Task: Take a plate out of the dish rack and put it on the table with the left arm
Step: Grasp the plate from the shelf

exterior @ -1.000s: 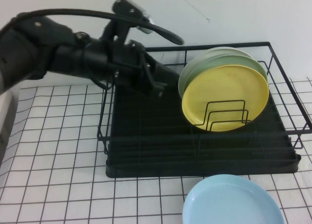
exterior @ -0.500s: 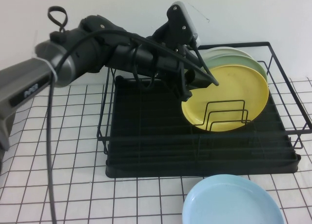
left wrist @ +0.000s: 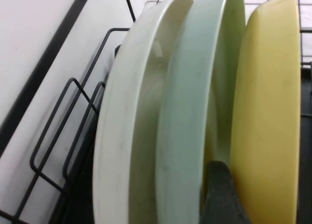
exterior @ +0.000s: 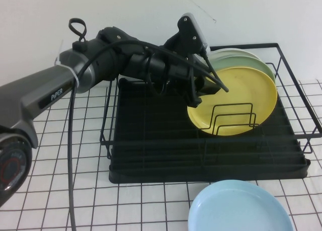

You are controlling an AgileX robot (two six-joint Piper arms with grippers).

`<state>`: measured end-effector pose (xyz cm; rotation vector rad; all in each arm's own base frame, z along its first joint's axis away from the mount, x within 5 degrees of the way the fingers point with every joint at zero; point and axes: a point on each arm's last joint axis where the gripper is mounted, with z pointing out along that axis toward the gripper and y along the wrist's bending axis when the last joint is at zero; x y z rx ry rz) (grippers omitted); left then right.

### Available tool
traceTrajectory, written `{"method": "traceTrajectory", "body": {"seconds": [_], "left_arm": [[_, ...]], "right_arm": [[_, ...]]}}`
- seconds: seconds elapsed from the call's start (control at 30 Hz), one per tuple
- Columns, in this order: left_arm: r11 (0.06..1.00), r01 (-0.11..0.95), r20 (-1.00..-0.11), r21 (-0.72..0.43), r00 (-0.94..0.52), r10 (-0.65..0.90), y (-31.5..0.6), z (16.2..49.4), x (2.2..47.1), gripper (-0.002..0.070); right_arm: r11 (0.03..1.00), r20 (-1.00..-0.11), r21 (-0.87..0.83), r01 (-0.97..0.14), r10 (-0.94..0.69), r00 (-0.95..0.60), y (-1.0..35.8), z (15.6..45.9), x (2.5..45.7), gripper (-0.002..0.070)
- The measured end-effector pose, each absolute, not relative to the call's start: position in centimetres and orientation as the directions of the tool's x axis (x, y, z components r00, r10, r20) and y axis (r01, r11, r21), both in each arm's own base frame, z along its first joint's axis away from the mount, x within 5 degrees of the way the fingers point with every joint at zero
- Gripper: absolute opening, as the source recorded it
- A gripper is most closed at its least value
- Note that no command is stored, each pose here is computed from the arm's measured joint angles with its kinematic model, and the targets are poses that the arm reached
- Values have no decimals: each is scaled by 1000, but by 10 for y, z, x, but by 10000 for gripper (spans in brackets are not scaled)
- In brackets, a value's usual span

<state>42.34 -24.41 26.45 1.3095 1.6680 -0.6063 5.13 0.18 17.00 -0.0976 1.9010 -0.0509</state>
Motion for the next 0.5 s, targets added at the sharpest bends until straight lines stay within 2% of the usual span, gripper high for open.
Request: {"method": "traceTrajectory", "body": {"seconds": [0.2, 0.27, 0.4, 0.5], "left_arm": [[315, 937, -869, 150, -26, 494, -246, 258, 426, 344], [327, 934, -873, 147, -33, 487, -247, 256, 428, 287], [365, 918, -879, 155, -41, 476, -246, 256, 432, 96], [371, 914, -880, 164, -34, 473, -246, 258, 433, 88]], "right_arm": [[996, -942, -84, -43, -93, -324, 2, 170, 51, -1], [996, -942, -84, -43, -93, -324, 2, 170, 51, -1], [996, -942, -84, -43, -93, -324, 2, 170, 51, -1], [996, -942, -84, -43, -93, -324, 2, 170, 51, -1]]}}
